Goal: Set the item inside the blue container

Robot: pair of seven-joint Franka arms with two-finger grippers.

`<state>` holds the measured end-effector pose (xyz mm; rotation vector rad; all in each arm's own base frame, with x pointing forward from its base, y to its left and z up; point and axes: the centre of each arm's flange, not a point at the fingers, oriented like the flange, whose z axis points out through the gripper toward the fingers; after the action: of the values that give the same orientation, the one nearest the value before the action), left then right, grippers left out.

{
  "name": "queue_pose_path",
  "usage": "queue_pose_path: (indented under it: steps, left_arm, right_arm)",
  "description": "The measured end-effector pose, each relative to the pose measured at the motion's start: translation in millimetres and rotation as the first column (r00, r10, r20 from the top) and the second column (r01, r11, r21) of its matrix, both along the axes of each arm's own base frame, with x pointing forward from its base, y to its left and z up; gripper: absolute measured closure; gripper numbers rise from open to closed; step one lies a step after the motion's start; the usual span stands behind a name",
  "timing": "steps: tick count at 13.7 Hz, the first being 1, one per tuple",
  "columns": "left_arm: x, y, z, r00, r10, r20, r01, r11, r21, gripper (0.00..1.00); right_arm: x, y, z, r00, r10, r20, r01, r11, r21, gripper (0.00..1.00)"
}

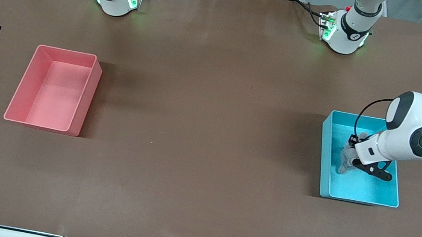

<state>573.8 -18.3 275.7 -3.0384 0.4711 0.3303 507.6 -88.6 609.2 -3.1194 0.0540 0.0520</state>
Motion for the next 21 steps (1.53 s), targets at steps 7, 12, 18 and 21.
queue_pose_path:
  steps: [7,12,18,21]
  left_arm:
    - [19.4,2.9,32.2,0.998,0.003,0.055,-0.003,1.000,0.004,0.00]
    - [37.8,8.0,104.8,0.997,0.051,0.051,-0.050,0.998,-0.022,0.00]
    - [24.4,14.9,241.2,0.980,0.146,0.133,-0.140,0.989,-0.055,0.00]
    - [7.4,7.6,286.6,0.962,0.188,0.197,-0.181,0.982,-0.054,0.00]
  right_arm:
    - [0.4,1.0,4.3,1.000,0.003,0.010,-0.003,1.000,-0.002,0.00]
    - [-0.6,1.0,7.0,1.000,0.003,0.011,-0.003,1.000,-0.002,0.00]
    - [-2.3,1.4,16.3,1.000,0.003,0.026,-0.003,1.000,-0.003,0.00]
    - [-4.9,1.7,20.0,1.000,0.003,0.030,-0.003,1.000,-0.002,0.00]
